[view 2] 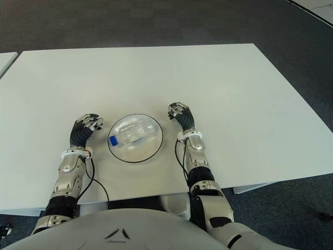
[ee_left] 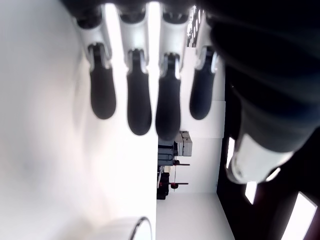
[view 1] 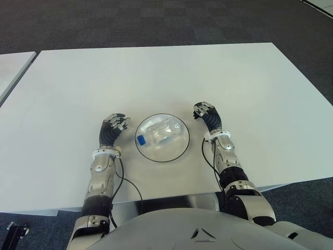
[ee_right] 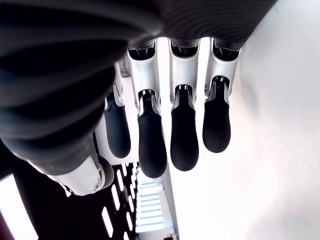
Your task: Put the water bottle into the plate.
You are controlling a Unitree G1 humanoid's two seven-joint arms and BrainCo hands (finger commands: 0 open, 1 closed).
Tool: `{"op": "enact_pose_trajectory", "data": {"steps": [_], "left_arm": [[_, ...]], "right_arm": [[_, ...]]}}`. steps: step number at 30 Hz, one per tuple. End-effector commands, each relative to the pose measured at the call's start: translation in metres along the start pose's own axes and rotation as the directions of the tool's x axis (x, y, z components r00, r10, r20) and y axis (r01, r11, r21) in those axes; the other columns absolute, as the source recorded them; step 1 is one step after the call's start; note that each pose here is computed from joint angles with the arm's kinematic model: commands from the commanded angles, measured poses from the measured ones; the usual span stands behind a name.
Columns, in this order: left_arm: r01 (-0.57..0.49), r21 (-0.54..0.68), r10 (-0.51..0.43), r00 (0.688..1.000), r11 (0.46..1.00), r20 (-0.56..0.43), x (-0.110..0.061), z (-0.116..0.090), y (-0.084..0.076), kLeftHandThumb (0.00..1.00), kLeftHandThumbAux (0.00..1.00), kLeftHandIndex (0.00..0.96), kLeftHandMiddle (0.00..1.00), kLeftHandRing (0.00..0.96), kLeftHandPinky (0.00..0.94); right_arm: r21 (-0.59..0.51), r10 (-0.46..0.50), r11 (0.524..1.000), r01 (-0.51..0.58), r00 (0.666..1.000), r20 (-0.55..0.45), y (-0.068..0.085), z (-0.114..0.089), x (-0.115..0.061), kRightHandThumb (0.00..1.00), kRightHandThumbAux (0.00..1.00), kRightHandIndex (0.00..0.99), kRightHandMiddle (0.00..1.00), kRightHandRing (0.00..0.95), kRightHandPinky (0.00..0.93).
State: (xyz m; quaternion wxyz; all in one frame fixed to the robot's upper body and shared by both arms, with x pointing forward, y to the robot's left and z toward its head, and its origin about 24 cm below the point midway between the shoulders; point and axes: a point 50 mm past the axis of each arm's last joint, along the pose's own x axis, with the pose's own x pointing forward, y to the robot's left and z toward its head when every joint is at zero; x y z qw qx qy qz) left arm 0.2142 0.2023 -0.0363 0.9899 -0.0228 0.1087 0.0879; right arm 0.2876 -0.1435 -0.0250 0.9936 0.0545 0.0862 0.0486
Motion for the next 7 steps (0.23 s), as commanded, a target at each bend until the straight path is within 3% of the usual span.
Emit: {"op": "enact_pose_trajectory", "data": {"steps": [1,7], "left_arm": [[0.019,-0.011,-0.021,0.986,1.0,-0.163,-0.0136,-0.0324,-0.0065,0.705,0.713,0.431,0.542,0.507,0.49],[0.019,-0.014,-0.021,0.987,1.0,-0.162,-0.0134,-0.033,-0.0073,0.705,0.713,0.431,0.541,0.506,0.489]], "right_arm": [[0.033,-0.031,0.999,0.037,0.983,-0.183,-0.0057,-0.0376,-0.0181,0.706,0.726,0.436,0.622,0.592,0.581],[0.034,-0.032,0.999,0.038,0.983,-0.182,-0.006,-0.0372,-0.0177,0.706,0.726,0.437,0.621,0.594,0.585]]}}
